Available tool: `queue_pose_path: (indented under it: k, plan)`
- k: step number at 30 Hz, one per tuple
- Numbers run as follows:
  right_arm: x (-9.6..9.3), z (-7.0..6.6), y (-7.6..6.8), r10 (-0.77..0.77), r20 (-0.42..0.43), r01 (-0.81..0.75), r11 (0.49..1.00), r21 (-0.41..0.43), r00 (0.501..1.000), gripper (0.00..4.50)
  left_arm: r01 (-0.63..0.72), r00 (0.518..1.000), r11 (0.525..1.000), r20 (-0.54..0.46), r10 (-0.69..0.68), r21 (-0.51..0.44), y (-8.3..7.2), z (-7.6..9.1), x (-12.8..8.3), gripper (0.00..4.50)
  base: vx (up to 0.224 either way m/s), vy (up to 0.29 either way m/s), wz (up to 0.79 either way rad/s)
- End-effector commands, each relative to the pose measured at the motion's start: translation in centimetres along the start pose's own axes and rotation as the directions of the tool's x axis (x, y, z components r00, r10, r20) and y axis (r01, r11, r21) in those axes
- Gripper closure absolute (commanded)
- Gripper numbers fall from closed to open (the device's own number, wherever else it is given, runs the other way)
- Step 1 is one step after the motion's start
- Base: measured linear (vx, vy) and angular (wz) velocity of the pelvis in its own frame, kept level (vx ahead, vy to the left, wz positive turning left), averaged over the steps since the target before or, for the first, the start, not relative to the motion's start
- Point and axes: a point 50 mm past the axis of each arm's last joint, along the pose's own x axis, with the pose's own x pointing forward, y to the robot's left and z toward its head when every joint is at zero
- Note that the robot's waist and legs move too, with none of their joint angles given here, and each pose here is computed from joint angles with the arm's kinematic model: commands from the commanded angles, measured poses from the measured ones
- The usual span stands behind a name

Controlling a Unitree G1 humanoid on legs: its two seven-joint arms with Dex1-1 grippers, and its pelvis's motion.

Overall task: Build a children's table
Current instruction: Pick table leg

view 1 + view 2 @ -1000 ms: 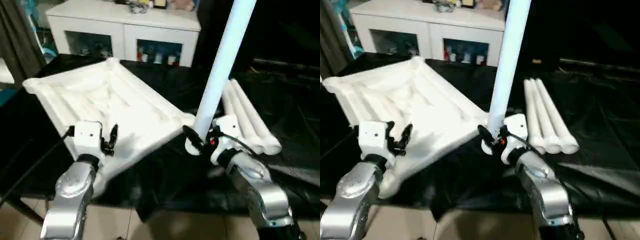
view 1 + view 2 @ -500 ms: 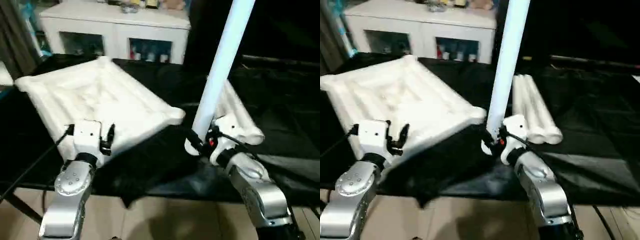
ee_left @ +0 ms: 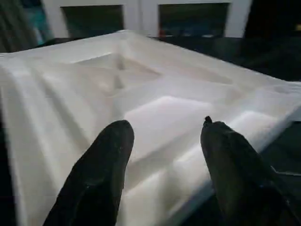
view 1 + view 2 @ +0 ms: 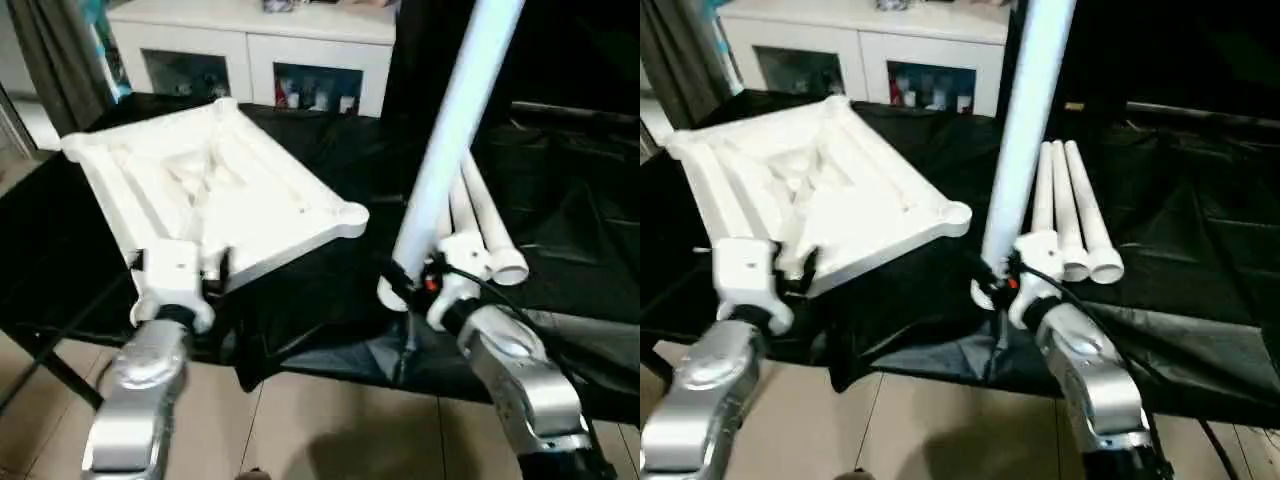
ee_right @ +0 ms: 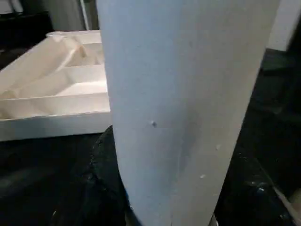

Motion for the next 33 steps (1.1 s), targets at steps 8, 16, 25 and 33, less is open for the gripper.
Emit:
queue_pose_path:
  k: [8,16,25,33]
  plan:
    - [0.11,0.93,-0.92,-0.027,0.025,0.027,1.000,-0.006,0.999,2.59,0.054,0.998,0.998,0.015,-0.053,-0.030,-1.12,0.12,-0.13,1.78,0.009,0.036,0.26]
    - [0.18,1.12,-1.30,-0.032,0.024,0.032,0.999,-0.017,0.999,2.59,0.054,0.999,0.998,0.005,-0.053,-0.035,-1.20,-0.11,0.07,1.78,0.106,-0.042,-0.01]
    - [0.31,1.21,-1.22,-0.017,0.023,0.018,1.000,-0.019,1.000,2.59,0.043,0.999,0.998,0.015,-0.042,-0.046,-1.24,-0.06,0.28,1.78,0.120,-0.013,-0.04]
    - [0.46,0.84,-0.64,0.002,0.002,-0.002,0.999,-0.048,1.000,2.59,-0.004,1.000,1.000,0.016,0.004,0.022,-0.46,0.18,0.36,1.78,0.062,-0.023,0.29]
